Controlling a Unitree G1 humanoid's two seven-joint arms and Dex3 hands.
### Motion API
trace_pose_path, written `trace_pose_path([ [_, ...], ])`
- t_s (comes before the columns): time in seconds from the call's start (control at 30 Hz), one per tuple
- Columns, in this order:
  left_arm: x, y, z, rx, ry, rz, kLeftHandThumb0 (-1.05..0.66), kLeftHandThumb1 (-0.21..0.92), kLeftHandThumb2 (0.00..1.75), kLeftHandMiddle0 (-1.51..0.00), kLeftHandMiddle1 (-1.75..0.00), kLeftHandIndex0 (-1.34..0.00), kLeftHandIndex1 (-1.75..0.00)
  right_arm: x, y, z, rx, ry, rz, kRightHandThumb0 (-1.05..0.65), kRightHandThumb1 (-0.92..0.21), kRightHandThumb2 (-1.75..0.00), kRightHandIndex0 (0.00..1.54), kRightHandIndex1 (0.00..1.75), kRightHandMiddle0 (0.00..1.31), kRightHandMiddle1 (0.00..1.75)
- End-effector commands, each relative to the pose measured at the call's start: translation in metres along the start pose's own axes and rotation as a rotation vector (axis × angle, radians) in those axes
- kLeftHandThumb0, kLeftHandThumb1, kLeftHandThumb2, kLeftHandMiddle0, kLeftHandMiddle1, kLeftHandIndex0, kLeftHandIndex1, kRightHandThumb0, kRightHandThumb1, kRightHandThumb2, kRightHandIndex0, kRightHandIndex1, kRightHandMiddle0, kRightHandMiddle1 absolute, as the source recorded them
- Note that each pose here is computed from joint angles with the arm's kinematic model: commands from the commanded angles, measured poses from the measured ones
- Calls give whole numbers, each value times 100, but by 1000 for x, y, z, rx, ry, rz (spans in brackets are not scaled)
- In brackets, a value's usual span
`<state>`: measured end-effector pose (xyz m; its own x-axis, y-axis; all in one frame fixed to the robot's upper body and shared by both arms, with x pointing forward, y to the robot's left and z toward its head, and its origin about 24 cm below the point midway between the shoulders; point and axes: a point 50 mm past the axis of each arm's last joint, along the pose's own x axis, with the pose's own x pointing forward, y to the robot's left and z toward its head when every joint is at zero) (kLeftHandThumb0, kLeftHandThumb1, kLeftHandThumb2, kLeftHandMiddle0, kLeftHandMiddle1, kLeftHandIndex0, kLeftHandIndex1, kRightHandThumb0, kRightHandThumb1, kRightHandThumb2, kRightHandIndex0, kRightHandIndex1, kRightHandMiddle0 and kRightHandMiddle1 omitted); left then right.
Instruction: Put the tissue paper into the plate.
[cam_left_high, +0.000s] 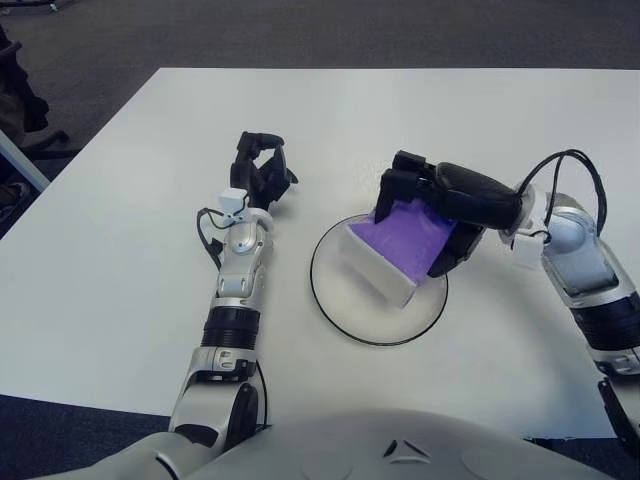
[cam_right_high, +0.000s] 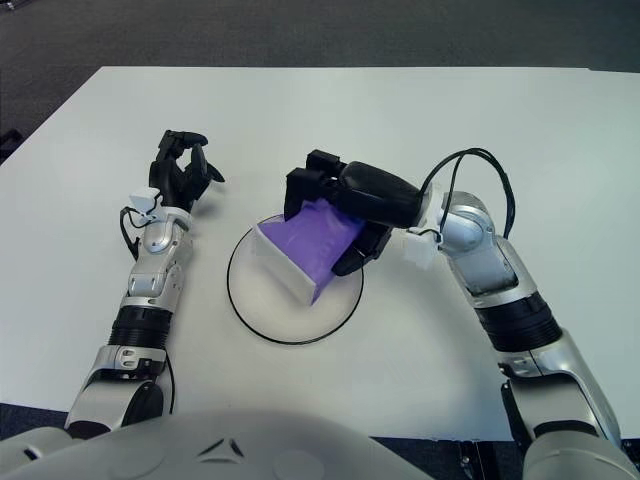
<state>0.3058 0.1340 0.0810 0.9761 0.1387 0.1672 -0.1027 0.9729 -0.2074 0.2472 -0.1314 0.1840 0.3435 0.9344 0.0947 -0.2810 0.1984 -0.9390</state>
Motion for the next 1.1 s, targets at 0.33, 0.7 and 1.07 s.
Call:
trace_pose_path([
  [0.33, -40, 12, -56, 5, 238, 75, -37, 78, 71, -86, -175, -29, -175, 8, -3, 2, -202, -68, 42, 0, -79, -57, 46, 135, 30, 171],
  [0.7, -41, 12, -56, 0, 242, 74, -37, 78, 71, -85, -175, -29, -175, 7, 4, 0, -234, -97, -22, -23, -92, -32, 31, 19, 14, 40],
  [1.07, -40, 12, -57, -2, 247, 76, -36, 78, 70, -85, -175, -29, -175, 5, 1, 5, -208, -109, -98, -15, -92, -31, 5, 0, 8, 12],
])
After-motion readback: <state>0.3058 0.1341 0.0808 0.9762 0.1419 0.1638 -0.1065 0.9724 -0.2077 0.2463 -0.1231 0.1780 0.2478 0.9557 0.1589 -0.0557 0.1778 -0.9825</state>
